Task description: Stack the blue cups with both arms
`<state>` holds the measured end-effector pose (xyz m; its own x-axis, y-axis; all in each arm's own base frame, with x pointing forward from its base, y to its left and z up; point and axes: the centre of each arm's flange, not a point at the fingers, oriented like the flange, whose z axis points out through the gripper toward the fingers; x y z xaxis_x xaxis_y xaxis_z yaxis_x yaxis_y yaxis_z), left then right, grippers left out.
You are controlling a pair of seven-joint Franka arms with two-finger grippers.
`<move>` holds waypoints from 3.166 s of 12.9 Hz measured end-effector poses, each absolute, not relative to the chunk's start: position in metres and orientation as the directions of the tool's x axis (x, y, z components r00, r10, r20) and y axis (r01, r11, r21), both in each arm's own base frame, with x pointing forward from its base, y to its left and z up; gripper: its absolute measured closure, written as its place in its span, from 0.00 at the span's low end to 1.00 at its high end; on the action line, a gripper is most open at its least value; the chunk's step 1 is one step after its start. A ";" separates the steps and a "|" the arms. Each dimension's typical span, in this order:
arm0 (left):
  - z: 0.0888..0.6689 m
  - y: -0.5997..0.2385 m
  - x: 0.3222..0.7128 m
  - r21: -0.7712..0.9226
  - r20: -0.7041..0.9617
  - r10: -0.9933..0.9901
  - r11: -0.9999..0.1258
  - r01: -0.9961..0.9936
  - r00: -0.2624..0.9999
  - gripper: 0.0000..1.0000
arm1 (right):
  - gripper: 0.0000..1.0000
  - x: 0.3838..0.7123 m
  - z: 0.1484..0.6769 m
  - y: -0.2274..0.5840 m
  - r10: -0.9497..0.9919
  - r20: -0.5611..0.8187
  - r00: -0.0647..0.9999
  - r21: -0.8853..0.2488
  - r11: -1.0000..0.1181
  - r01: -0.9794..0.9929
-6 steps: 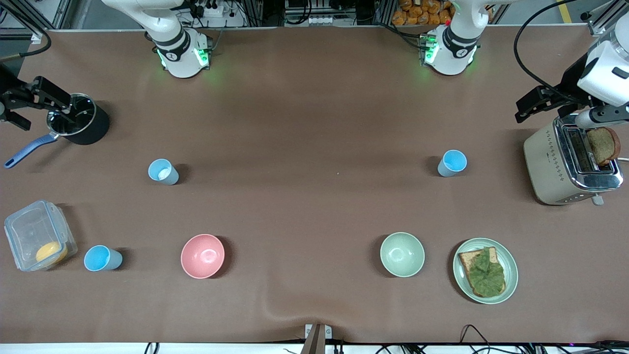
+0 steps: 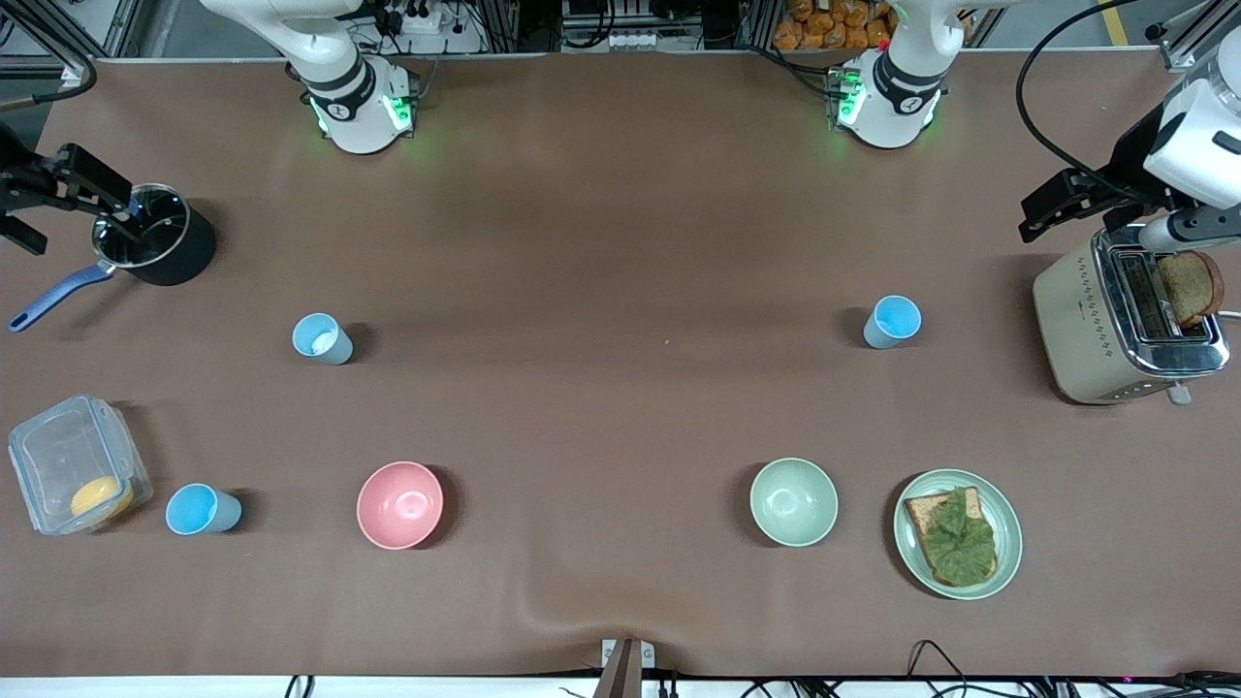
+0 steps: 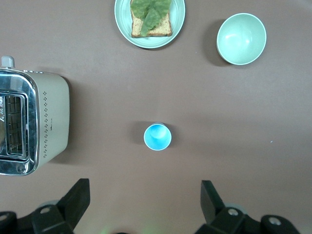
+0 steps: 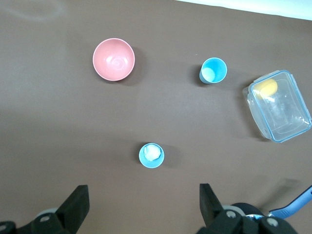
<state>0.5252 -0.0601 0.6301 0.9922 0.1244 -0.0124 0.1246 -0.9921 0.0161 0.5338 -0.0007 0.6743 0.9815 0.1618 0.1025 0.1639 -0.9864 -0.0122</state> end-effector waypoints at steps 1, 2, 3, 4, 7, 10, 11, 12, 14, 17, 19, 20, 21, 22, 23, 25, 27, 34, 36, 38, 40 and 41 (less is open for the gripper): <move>0.630 -0.060 0.525 0.016 -0.012 0.124 -0.992 0.125 0.992 0.00 | 0.00 0.534 0.674 -0.001 0.161 0.101 0.982 -0.011 -0.987 0.163; 0.630 -0.060 0.525 0.016 -0.012 0.125 -0.992 0.125 0.992 0.00 | 0.00 0.534 0.673 -0.004 0.157 0.095 0.983 -0.010 -0.987 0.158; 0.630 -0.060 0.525 0.016 -0.012 0.126 -0.992 0.126 0.992 0.00 | 0.00 0.534 0.672 -0.008 0.149 0.089 0.985 -0.010 -0.989 0.150; 0.630 -0.060 0.525 0.016 -0.012 0.126 -0.992 0.127 0.992 0.00 | 0.00 0.534 0.671 -0.012 0.142 0.087 0.986 -0.010 -0.990 0.143; 0.630 -0.060 0.525 0.016 -0.012 0.127 -0.992 0.127 0.992 0.00 | 0.00 0.534 0.671 -0.012 0.143 0.085 0.986 -0.011 -0.990 0.144; 0.630 -0.060 0.525 0.016 -0.013 0.127 -0.992 0.127 0.992 0.00 | 0.00 0.535 0.668 -0.011 0.144 0.076 0.987 -0.013 -0.989 0.145; 0.630 -0.060 0.525 0.016 -0.012 0.127 -0.992 0.127 0.992 0.00 | 0.00 0.535 0.668 -0.011 0.144 0.077 0.987 -0.013 -0.989 0.145; 0.630 -0.060 0.525 0.016 -0.012 0.127 -0.992 0.128 0.992 0.00 | 0.00 0.536 0.669 -0.011 0.144 0.078 0.987 -0.013 -0.989 0.146; 0.630 -0.059 0.525 0.016 -0.012 0.128 -0.992 0.128 0.992 0.00 | 0.00 0.536 0.668 -0.010 0.145 0.077 0.986 -0.013 -0.989 0.146; 0.630 -0.059 0.525 0.016 -0.012 0.128 -0.992 0.128 0.992 0.00 | 0.00 0.536 0.669 -0.006 0.152 0.077 0.985 -0.013 -0.988 0.153; 0.630 -0.059 0.525 0.016 -0.012 0.128 -0.992 0.128 0.992 0.00 | 0.00 0.536 0.669 -0.005 0.154 0.078 0.985 -0.013 -0.988 0.156; 0.630 -0.059 0.525 0.016 -0.012 0.128 -0.992 0.128 0.992 0.00 | 0.00 0.536 0.669 -0.005 0.154 0.078 0.985 -0.013 -0.988 0.156; 0.630 -0.059 0.525 0.016 -0.012 0.128 -0.992 0.128 0.992 0.00 | 0.00 0.536 0.669 -0.005 0.154 0.078 0.985 -0.013 -0.988 0.156; 0.630 -0.059 0.525 0.016 -0.012 0.128 -0.992 0.128 0.992 0.00 | 0.00 0.536 0.669 -0.005 0.154 0.078 0.985 -0.013 -0.988 0.156; 0.630 -0.059 0.525 0.016 -0.012 0.128 -0.992 0.128 0.992 0.00 | 0.00 0.536 0.669 -0.005 0.154 0.078 0.985 -0.013 -0.988 0.156; 0.630 -0.059 0.525 0.016 -0.012 0.128 -0.992 0.128 0.992 0.00 | 0.00 0.536 0.669 -0.005 0.154 0.078 0.985 -0.013 -0.988 0.156; 0.630 -0.059 0.525 0.016 -0.012 0.128 -0.992 0.128 0.992 0.00 | 0.00 0.536 0.669 -0.006 0.153 0.077 0.985 -0.013 -0.988 0.155; 0.630 -0.059 0.525 0.016 -0.012 0.129 -0.991 0.129 0.992 0.00 | 0.00 0.536 0.666 -0.011 0.143 0.061 0.988 -0.016 -0.989 0.145; 0.630 -0.058 0.525 0.016 -0.012 0.130 -0.991 0.130 0.991 0.00 | 0.00 0.537 0.663 -0.011 0.143 0.052 0.988 -0.018 -0.989 0.144; 0.635 -0.051 0.526 0.019 -0.003 0.144 -0.989 0.144 0.990 0.00 | 0.00 0.543 0.649 -0.012 0.141 0.029 0.990 -0.021 -0.990 0.141; 0.642 -0.041 0.527 0.023 0.012 0.162 -0.987 0.161 0.987 0.00 | 0.00 0.553 0.620 -0.021 0.121 0.004 0.993 -0.025 -0.992 0.121; 0.643 -0.039 0.527 0.024 0.015 0.165 -0.986 0.165 0.986 0.00 | 0.00 0.557 0.603 -0.031 0.102 -0.009 0.995 -0.027 -0.994 0.102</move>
